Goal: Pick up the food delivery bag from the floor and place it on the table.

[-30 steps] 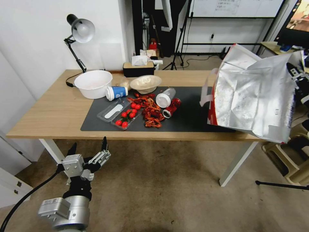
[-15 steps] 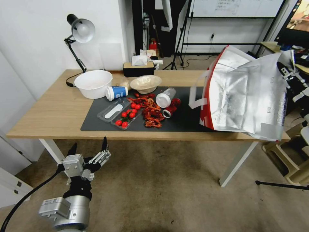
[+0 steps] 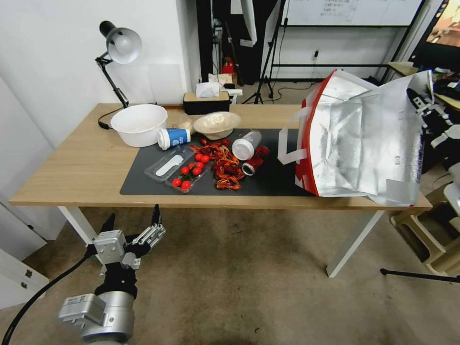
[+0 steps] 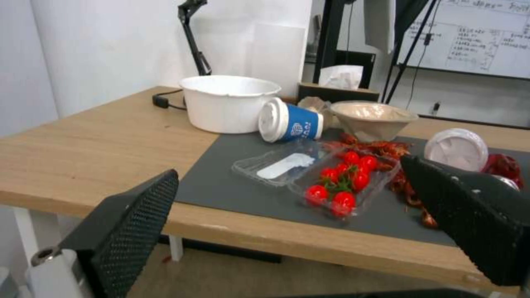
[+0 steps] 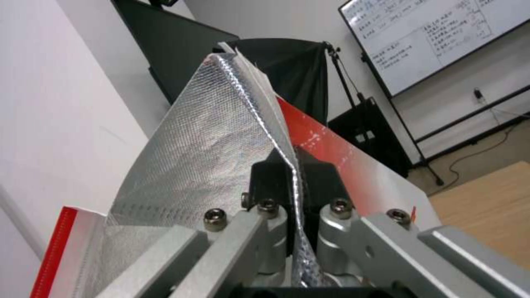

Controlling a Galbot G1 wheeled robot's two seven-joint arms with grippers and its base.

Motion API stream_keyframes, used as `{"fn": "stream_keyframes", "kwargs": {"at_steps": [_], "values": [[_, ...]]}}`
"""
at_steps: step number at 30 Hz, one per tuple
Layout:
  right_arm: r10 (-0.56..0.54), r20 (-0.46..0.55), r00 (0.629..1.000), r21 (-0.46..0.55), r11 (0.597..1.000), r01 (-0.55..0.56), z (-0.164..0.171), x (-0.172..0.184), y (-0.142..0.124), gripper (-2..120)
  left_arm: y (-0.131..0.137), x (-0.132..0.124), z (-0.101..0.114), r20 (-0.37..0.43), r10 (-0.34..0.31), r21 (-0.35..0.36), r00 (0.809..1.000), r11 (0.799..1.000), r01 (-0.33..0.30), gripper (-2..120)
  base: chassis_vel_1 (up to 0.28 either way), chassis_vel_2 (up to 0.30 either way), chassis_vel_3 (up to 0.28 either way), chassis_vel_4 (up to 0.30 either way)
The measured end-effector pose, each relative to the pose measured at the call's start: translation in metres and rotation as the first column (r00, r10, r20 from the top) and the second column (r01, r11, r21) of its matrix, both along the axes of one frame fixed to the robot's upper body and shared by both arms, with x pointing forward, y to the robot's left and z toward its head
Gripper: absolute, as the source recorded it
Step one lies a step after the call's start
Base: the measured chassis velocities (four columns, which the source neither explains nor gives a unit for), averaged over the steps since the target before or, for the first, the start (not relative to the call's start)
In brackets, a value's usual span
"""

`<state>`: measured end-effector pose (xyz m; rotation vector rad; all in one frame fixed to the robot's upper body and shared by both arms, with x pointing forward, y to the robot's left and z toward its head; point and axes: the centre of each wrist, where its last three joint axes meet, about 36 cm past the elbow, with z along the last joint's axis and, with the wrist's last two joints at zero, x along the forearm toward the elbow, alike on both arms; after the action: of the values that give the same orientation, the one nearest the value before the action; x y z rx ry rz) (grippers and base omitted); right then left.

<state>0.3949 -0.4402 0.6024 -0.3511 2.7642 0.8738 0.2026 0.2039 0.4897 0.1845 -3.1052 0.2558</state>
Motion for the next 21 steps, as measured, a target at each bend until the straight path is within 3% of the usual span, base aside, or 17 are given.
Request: {"fn": "stream_keyframes", "kwargs": {"at_steps": [12, 21], "values": [[-0.001, -0.012, 1.000, 0.005, 1.000, 0.001, -0.003, 0.009, 0.002, 1, -0.001, -0.001, -0.002, -0.005, 0.001, -0.001, 1.000, 1.000, -0.001, 100, 0.000, 0.000, 0.000, 0.000], [-0.090, -0.024, 0.996, 0.003, 0.996, 0.090, 0.007, 0.019, 0.006, 36, -0.003, -0.003, -0.004, -0.005, -0.003, 0.000, 1.000, 1.000, 0.003, 100, 0.000, 0.000, 0.000, 0.000]]}}
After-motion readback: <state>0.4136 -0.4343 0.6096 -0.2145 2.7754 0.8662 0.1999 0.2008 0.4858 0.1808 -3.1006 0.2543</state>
